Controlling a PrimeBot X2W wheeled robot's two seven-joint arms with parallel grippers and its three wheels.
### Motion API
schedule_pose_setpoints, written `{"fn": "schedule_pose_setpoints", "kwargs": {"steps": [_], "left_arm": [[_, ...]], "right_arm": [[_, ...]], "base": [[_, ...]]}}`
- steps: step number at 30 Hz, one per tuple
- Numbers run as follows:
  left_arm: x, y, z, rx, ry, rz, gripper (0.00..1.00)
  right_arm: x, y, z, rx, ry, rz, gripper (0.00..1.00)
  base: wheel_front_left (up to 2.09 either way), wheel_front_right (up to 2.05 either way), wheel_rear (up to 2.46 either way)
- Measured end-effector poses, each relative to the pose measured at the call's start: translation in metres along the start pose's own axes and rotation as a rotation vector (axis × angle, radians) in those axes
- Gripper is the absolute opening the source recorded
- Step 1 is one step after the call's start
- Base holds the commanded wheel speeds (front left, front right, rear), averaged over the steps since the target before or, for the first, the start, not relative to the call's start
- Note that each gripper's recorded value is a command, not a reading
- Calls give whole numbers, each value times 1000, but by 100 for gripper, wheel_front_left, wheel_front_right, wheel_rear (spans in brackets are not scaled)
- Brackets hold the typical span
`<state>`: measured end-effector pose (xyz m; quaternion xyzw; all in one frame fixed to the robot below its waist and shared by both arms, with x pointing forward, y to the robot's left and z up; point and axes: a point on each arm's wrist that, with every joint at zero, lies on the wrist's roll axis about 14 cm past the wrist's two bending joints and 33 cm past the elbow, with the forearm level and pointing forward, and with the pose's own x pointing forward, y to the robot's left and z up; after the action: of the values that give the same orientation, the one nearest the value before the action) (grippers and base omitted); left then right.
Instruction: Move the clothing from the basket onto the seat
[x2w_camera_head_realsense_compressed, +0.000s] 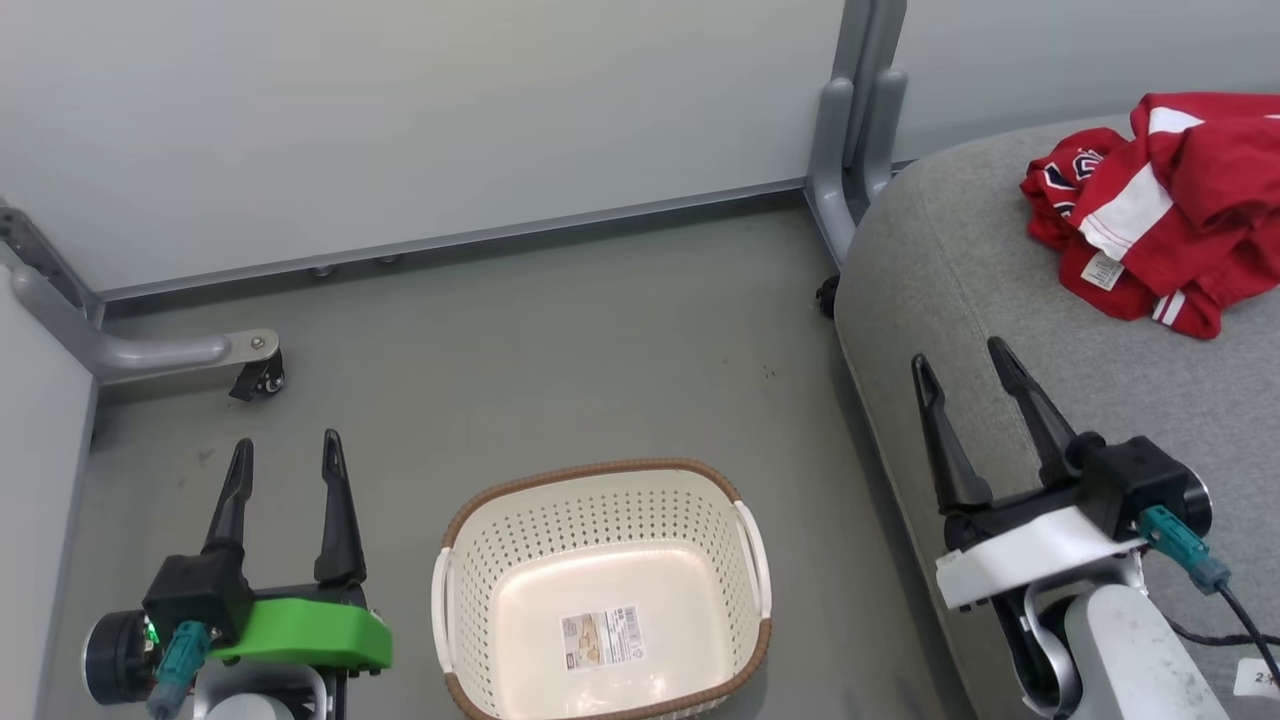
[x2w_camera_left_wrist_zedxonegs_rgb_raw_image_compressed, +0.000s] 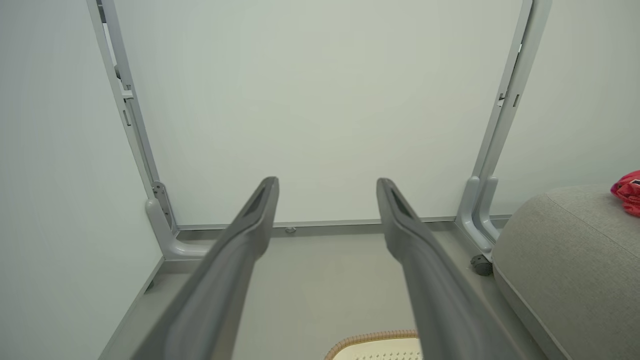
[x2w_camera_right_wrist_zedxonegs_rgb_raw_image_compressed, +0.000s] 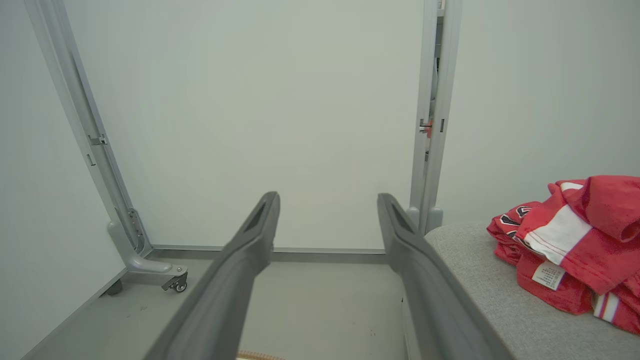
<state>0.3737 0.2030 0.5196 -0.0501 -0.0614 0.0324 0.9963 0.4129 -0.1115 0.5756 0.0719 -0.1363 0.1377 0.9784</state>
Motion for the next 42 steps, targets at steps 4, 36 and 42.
{"fn": "schedule_pose_setpoints", "kwargs": {"steps": [4, 36, 42], "left_arm": [[-9, 1, 2, -5, -5, 3, 100], [-33, 12, -30, -48, 109, 49, 0], [-33, 15, -34, -163, 135, 78, 0]], "right_arm": [[-12, 4, 1, 7, 2, -2, 100], [-41, 7, -36, 71, 129, -34, 0], [-43, -2, -39, 181, 142, -82, 0]], "base": [[0, 0, 0], [0, 0, 0], [0, 0, 0]]}}
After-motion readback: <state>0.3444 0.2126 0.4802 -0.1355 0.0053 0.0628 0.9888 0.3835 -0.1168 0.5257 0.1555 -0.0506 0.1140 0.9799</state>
